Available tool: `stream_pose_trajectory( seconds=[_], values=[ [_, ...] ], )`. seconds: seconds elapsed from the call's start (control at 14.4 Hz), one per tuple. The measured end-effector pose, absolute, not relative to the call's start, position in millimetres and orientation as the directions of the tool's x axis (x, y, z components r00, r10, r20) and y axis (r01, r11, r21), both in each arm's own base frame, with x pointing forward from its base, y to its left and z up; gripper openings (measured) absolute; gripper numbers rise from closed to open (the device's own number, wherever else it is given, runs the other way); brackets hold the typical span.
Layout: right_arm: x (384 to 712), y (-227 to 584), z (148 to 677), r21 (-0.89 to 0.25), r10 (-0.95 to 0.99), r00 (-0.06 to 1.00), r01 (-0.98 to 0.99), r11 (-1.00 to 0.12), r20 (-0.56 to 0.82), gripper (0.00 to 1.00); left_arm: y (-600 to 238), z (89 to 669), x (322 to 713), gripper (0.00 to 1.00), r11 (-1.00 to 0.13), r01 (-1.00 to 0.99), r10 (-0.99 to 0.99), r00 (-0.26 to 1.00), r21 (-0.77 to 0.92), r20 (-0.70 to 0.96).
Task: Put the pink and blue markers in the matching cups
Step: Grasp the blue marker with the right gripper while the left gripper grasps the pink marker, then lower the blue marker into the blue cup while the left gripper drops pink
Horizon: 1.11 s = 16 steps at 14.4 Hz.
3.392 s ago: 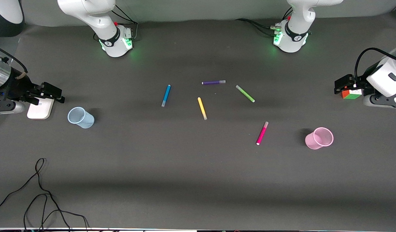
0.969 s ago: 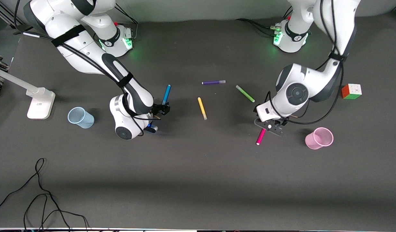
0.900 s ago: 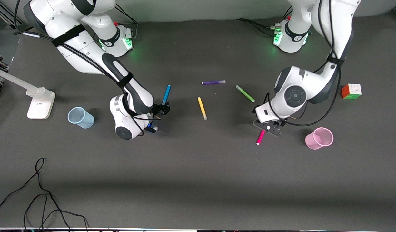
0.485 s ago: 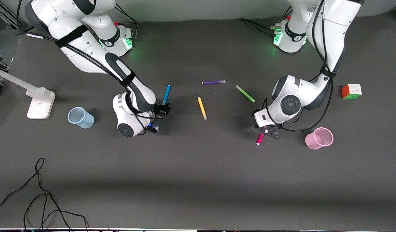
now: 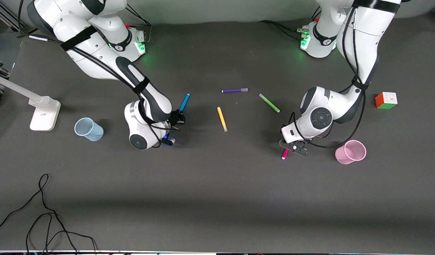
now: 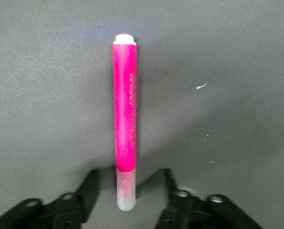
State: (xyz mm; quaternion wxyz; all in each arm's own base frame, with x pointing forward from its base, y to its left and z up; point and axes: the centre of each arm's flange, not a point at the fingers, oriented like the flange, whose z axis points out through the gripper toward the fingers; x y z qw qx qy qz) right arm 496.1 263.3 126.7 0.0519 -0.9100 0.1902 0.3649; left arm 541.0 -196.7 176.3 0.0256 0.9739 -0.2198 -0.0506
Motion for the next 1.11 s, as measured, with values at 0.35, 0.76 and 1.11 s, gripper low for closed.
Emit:
stream_pose_trajectory(
  seconds=[0.35,0.76,1.11],
  values=[
    [496.7,263.4,133.3,0.044,-0.304,0.662,-0.38,-0.924,-0.685,0.17,-196.7,179.6,543.6,0.17,-0.903,-0.424,-0.43,0.898,0.072,-0.094],
    [507.7,251.5,193.4,0.04,-0.293,0.671,-0.365,-0.93,-0.681,0.17,-193.0,240.6,577.3,0.17,-0.91,-0.408,-0.413,0.888,0.07,-0.2],
    [531.6,178.8,336.8,0.09,-0.321,0.792,-0.323,-0.942,-0.519,0.17,-141.1,346.7,607.3,0.17,-0.941,-0.333,-0.336,0.89,0.064,-0.308]
  ],
)
